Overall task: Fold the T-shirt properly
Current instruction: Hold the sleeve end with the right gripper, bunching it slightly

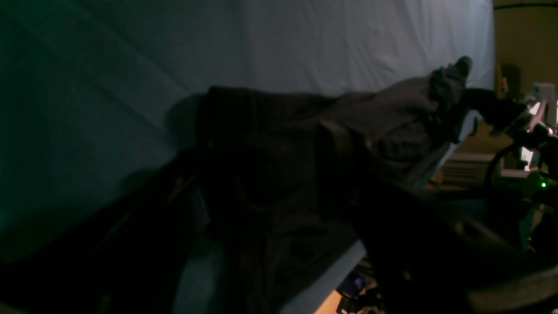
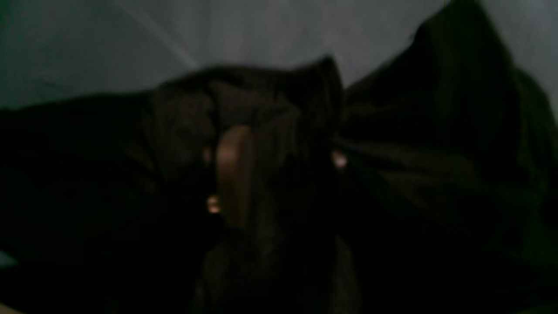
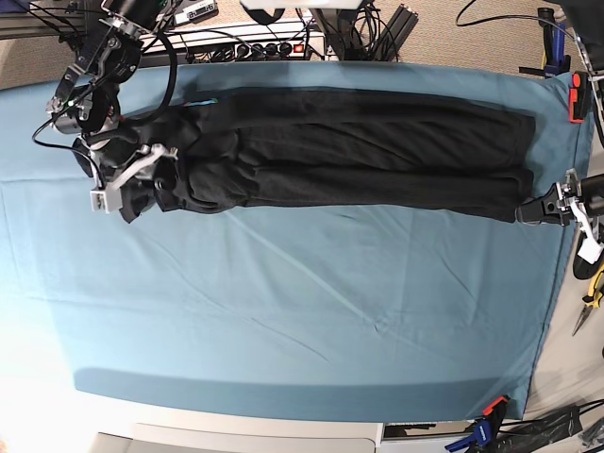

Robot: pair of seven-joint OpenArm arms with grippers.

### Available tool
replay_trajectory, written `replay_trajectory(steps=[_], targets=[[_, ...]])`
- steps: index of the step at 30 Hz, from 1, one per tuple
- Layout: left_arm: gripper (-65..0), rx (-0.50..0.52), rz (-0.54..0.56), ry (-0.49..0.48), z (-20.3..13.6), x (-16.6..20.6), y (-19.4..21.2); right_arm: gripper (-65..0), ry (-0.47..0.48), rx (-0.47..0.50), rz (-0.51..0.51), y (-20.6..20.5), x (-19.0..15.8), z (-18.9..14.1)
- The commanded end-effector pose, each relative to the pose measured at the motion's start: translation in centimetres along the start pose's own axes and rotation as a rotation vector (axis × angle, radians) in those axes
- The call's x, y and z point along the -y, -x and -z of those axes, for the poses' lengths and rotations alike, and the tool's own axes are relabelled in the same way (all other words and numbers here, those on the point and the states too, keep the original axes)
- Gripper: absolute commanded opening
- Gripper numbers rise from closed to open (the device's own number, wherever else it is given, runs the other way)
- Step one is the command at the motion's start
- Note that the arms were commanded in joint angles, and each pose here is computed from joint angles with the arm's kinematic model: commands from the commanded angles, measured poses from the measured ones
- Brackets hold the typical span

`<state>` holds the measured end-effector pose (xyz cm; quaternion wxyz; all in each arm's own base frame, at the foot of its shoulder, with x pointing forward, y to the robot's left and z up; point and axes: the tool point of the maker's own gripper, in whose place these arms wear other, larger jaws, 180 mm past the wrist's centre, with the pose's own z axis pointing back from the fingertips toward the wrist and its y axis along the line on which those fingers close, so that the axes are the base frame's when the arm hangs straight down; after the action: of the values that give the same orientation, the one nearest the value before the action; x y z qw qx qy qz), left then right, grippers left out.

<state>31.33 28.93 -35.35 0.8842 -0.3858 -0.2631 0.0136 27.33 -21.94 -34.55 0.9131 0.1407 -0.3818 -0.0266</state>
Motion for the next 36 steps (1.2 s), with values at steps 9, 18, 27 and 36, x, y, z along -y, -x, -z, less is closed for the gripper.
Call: replay_trajectory(steps=[9,18,27,36], targets=[[-34.1,0.054,0.037,-0.001,-1.2,0.4,-2.2,-37.3,0.100,0.108,0.019,-3.3,1.7,-0.2],[-34.1,0.056,0.037,-0.001,-1.2,0.4,-2.2,-37.3,0.038,0.042,0.139,-1.0,1.4,2.3],[-34.1,0.056,0.037,-0.001,-1.2,0.4,-2.2,-37.3,-0.016,0.034,0.141,-0.9,0.4,2.4],[-34.1,0.055,0.036,-0.001,-1.2,0.4,-2.2,-37.4,-0.070,0.040,0.124,-1.0,-0.6,2.3]])
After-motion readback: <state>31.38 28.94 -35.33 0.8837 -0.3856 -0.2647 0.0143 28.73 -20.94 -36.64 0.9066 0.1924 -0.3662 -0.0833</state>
